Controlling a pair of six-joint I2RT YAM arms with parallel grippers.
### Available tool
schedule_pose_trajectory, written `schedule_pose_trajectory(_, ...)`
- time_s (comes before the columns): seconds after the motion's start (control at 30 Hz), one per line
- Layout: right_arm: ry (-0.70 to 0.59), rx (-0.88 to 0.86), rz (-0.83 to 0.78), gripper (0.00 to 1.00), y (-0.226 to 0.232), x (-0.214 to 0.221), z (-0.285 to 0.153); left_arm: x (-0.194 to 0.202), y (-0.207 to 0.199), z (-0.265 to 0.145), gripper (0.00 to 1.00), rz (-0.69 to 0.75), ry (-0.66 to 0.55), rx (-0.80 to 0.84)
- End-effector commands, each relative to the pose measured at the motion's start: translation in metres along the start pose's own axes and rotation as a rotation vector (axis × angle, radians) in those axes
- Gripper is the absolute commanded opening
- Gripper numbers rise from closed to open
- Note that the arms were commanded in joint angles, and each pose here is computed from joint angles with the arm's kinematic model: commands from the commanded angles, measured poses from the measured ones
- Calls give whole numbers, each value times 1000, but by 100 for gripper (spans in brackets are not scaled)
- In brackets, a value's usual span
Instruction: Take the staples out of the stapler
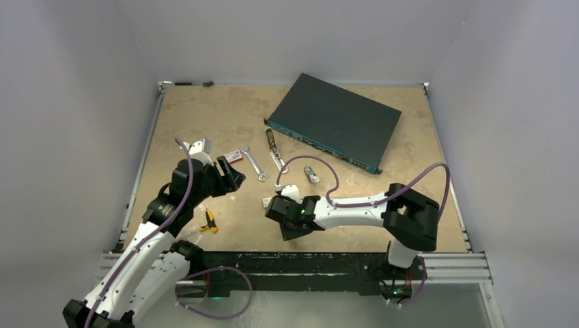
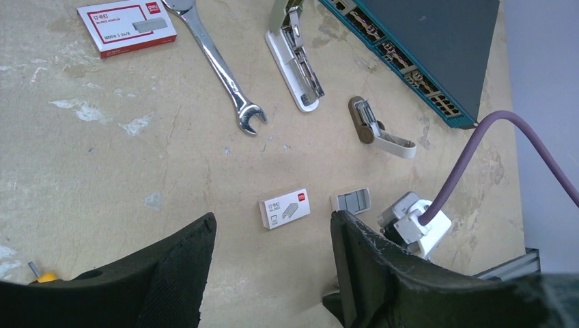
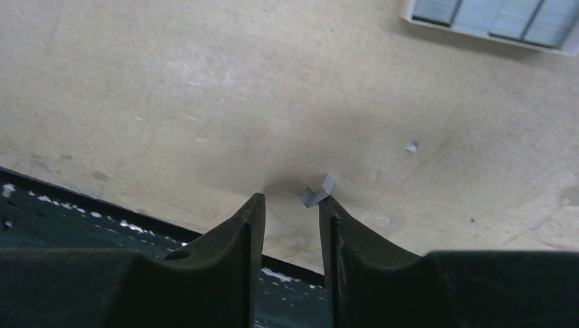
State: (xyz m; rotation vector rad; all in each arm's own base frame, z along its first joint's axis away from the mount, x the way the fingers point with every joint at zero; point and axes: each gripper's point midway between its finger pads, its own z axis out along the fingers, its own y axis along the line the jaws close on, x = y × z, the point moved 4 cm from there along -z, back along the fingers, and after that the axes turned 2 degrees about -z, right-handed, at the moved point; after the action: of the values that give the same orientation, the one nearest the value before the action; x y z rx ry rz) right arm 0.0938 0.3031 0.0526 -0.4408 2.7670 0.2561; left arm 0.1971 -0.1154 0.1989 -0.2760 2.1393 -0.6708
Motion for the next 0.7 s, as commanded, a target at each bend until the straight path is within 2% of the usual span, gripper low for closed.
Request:
schedule_pose_trajectory(0.0,-47,1,-26,38,13,-20,0,-5,-3,1,61,18,-19,21)
schedule_pose_trajectory(0.37,-169,-30,-27,42,19,-45,-22,-4,-3,1,61,15,-17,21)
schedule_pose_trajectory(0.67,-110,24,-21,43,7,-35,-15,-4,-3,1,61,14,-17,22)
